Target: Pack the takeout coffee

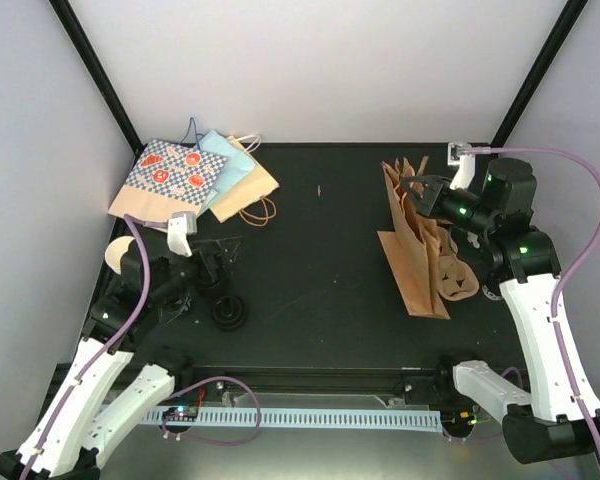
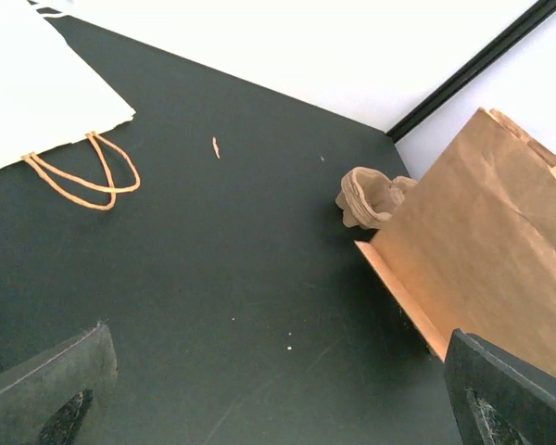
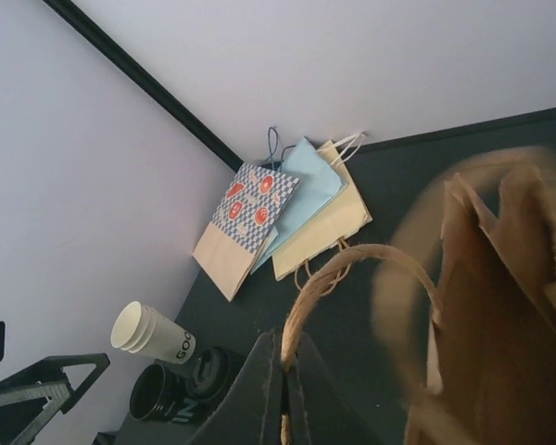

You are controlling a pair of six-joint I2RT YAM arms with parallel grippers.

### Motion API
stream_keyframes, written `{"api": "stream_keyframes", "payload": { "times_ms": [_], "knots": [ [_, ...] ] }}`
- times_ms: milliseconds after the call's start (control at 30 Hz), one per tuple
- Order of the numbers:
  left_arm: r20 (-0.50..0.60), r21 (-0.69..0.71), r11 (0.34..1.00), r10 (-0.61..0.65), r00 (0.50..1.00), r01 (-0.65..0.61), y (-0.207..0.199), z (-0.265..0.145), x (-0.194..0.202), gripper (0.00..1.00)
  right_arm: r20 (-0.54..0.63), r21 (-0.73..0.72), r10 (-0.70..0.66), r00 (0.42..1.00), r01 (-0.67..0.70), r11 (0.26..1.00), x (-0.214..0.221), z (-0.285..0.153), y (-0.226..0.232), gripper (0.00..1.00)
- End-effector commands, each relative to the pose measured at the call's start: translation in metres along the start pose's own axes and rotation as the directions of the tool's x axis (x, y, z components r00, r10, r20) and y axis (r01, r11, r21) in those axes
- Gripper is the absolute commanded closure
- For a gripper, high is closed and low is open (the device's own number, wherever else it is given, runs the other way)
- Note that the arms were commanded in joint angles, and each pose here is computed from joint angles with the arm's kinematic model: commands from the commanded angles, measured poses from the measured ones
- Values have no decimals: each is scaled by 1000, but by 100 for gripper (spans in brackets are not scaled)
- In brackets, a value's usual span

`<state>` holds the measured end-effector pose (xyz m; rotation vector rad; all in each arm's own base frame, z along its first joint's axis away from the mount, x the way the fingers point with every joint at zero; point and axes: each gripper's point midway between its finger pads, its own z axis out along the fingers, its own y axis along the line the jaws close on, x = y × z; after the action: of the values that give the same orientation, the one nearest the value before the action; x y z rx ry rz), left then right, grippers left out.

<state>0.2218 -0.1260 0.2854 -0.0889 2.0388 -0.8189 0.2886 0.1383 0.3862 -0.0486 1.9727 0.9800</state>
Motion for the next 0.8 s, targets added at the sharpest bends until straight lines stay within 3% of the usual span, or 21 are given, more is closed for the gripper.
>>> {"api": "stream_keyframes", "payload": {
  "times_ms": [0, 267, 467, 767],
  "knots": [
    [29, 54, 998, 33, 999, -34, -15, -10, -11, 1, 32, -69, -65, 997, 67, 995, -14, -14, 30, 99],
    [9, 270, 960, 70, 998, -69, -56, -15, -10, 1, 59, -135, -120, 991, 127, 983, -34, -22, 69, 99],
    [-119, 432, 894, -74, 990, 119, -76, 0, 10, 1, 17, -118, -136, 991, 137, 983, -16, 6, 70, 99],
    [-310, 407, 895, -53, 949, 183, -86, 37, 50, 4, -88, -15, -223, 971, 222, 975, 22, 48, 59, 99]
  ]
}}
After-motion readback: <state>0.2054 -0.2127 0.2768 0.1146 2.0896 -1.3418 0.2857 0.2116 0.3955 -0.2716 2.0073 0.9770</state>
